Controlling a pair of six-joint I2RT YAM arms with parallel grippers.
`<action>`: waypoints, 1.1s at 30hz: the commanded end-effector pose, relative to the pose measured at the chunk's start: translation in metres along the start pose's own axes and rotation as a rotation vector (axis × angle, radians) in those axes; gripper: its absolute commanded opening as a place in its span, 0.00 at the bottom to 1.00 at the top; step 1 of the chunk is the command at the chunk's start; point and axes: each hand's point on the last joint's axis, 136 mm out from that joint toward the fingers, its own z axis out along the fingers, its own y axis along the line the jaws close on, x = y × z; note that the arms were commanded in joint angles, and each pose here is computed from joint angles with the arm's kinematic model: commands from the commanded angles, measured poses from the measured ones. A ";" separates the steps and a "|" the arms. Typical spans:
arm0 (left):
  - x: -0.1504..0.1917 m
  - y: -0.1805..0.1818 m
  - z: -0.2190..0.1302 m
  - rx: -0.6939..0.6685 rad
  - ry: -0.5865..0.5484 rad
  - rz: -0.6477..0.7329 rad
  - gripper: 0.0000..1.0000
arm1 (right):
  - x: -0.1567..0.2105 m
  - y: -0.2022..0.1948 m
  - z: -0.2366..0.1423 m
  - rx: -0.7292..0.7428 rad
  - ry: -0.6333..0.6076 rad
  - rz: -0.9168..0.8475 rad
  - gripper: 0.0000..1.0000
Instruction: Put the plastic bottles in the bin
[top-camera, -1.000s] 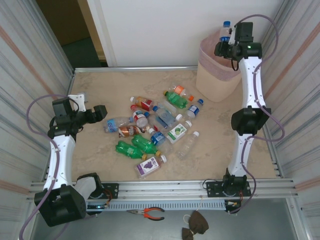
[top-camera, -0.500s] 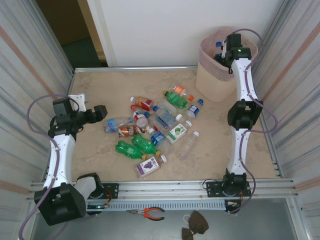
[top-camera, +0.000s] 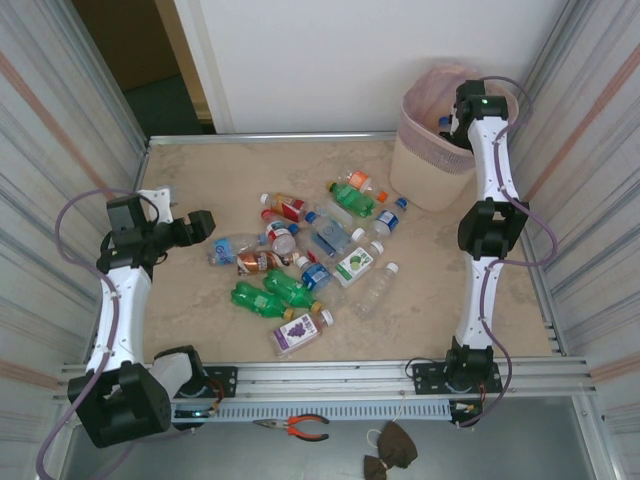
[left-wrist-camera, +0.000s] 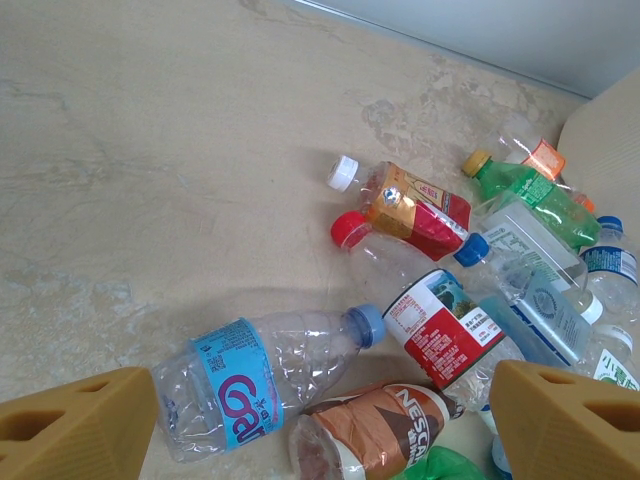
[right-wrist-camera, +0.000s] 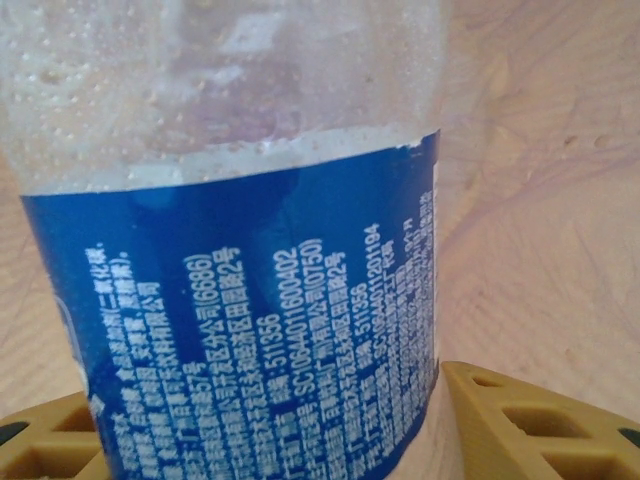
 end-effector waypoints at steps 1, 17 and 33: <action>-0.002 -0.002 0.001 0.029 -0.008 -0.013 0.87 | 0.023 -0.023 -0.027 0.076 0.058 0.064 0.56; 0.000 -0.004 0.007 0.062 0.009 -0.036 0.86 | 0.105 -0.078 -0.061 0.173 0.201 0.183 0.54; 0.000 -0.005 0.005 0.058 0.004 -0.030 0.86 | 0.088 -0.003 -0.029 -0.028 0.217 0.082 0.58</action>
